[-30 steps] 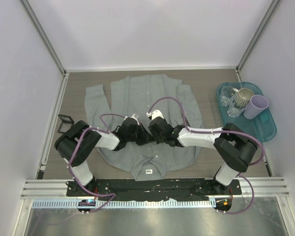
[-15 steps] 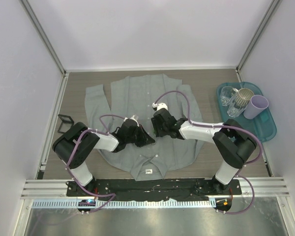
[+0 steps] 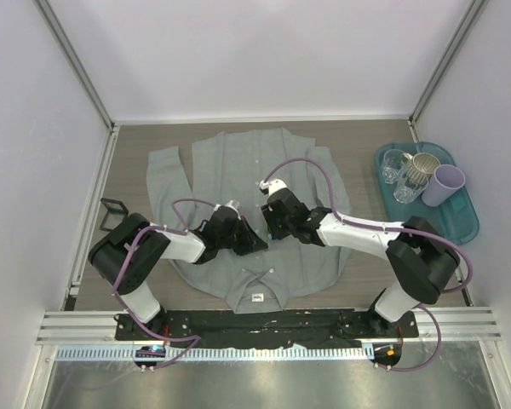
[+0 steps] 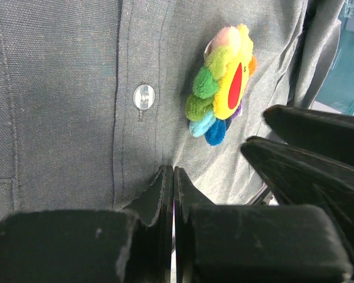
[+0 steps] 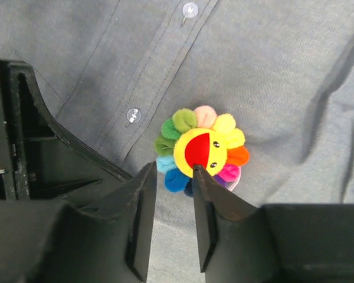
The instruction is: Remove the brooch from the garment
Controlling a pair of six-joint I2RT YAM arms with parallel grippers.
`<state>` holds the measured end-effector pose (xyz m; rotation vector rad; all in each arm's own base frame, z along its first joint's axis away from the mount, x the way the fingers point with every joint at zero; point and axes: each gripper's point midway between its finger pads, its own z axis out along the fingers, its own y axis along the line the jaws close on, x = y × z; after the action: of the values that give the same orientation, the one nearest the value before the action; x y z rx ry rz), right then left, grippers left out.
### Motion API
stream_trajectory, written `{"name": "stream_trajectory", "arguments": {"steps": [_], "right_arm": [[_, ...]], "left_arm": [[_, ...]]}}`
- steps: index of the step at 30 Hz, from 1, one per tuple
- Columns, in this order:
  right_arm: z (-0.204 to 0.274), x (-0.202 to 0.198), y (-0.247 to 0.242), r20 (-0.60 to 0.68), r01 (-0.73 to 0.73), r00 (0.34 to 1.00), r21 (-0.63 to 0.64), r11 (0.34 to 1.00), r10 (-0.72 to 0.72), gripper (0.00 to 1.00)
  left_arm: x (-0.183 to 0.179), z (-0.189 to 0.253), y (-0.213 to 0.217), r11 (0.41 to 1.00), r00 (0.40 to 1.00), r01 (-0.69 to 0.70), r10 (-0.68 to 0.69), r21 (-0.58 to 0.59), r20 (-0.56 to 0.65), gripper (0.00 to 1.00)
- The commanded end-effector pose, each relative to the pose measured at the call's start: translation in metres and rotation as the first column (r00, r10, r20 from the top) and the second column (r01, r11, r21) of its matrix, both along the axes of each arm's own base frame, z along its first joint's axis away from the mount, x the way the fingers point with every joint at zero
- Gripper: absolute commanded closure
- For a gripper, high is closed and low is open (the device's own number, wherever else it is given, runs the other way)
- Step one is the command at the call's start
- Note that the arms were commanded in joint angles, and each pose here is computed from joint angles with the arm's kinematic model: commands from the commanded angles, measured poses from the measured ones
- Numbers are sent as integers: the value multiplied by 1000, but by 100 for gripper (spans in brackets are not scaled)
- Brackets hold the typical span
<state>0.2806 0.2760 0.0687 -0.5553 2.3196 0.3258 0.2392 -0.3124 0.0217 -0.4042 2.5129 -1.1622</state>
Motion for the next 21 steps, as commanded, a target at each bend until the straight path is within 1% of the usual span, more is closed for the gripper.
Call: {"name": "stream_trajectory", "arguments": {"steps": [1,2,4,6,12,14,17,18,21], "right_arm": [[-3,5,7,25,-11,1000,-46,999,12,65],[-6,3,7,28,-20,999,-73,997,22,64],[-11,5,5,39,-14,999,-112,994,18,55],[-14,5,6,45,-25,998,-137,990,32,50],[-26,1,9,36,-58,997,-191,980,66,43],[-30,2,9,36,-59,997,-208,976,68,42],[-35,9,4,56,-10,998,-245,970,24,42],[-35,14,-2,77,28,997,-268,963,-8,44],[-34,20,-4,99,90,993,-270,959,-65,51]], "left_arm": [[-4,-4,7,999,1000,0,0,48,-2,97],[-4,-4,8,999,1000,-2,2,49,-1,97],[-5,-5,9,999,1000,-2,2,53,-1,97],[-5,-5,9,999,1000,-3,4,53,-4,97],[-6,-5,8,999,1000,-2,2,50,-3,97],[-6,-5,8,999,1000,-3,3,49,-4,97],[-7,-7,8,999,1000,-1,1,53,-7,97],[-8,-7,7,999,1000,1,0,53,-7,97],[-8,-8,8,998,1000,-2,3,57,-8,97]]}}
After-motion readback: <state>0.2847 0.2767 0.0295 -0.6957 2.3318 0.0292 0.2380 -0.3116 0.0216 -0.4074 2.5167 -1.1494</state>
